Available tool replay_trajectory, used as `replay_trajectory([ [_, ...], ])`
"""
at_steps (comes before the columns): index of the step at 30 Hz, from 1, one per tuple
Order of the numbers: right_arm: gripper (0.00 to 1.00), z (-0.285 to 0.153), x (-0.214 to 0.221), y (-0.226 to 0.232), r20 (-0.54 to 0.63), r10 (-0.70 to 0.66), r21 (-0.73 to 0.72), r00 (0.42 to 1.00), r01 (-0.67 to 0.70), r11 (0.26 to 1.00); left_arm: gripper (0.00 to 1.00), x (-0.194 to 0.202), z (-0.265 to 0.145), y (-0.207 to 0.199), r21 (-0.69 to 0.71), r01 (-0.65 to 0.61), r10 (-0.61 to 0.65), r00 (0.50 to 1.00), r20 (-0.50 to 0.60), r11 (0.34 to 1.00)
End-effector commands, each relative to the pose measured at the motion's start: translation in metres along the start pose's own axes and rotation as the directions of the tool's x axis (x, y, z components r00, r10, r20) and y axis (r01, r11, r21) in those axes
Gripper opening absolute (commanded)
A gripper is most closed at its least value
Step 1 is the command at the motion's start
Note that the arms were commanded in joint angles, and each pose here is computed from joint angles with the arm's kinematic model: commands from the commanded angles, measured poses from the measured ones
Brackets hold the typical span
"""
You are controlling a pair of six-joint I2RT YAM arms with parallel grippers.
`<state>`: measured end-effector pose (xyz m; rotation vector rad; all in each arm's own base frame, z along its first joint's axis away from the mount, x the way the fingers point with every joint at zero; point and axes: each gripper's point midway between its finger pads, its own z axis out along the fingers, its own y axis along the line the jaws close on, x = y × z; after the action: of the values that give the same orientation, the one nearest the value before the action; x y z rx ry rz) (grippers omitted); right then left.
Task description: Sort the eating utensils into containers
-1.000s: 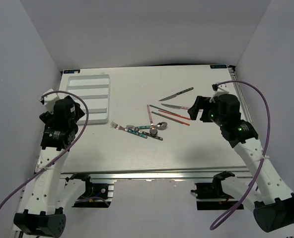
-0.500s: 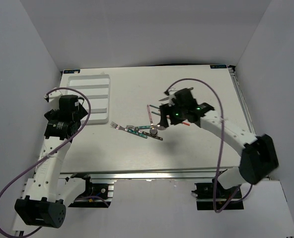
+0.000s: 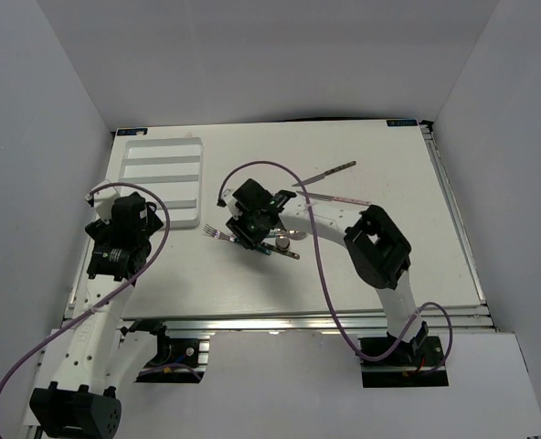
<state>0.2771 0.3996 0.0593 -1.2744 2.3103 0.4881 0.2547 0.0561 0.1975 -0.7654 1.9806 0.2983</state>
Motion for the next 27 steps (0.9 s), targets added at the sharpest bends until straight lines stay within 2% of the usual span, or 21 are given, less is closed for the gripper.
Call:
replay_trajectory([
  [1, 0.46, 0.004, -0.013, -0.005, 0.008, -0.092, 0.017, 0.996, 0.091, 0.996, 0.98, -0.009, -0.001, -0.004, 0.03, 0.025, -0.026, 0.999, 0.045, 0.999],
  [6, 0.48, 0.019, -0.01, -0.002, -0.024, -0.108, -0.013, 0.994, 0.108, 0.994, 0.98, -0.004, 0.003, -0.008, 0.033, 0.007, -0.008, 1.0, 0.022, 0.999],
  [14, 0.48, 0.038, 0.006, -0.012, -0.074, -0.131, 0.014, 0.989, 0.133, 0.991, 0.98, -0.001, 0.005, -0.01, 0.044, 0.0, 0.0, 1.0, 0.011, 0.999],
  [17, 0.41, 0.042, 0.016, -0.004, -0.091, -0.138, -0.008, 0.986, 0.138, 0.99, 0.98, -0.001, 0.005, -0.01, 0.044, 0.0, 0.0, 1.0, 0.011, 0.999],
  [22, 0.44, 0.036, 0.018, 0.009, -0.049, -0.184, 0.025, 0.982, 0.185, 0.982, 0.98, 0.001, 0.006, -0.013, 0.057, -0.006, 0.006, 1.0, 0.003, 0.998],
  [27, 0.5, 0.018, -0.005, 0.0, 0.029, -0.196, 0.166, 0.98, 0.188, 0.968, 0.98, 0.002, 0.007, -0.015, 0.059, -0.011, 0.012, 1.0, -0.003, 0.998],
])
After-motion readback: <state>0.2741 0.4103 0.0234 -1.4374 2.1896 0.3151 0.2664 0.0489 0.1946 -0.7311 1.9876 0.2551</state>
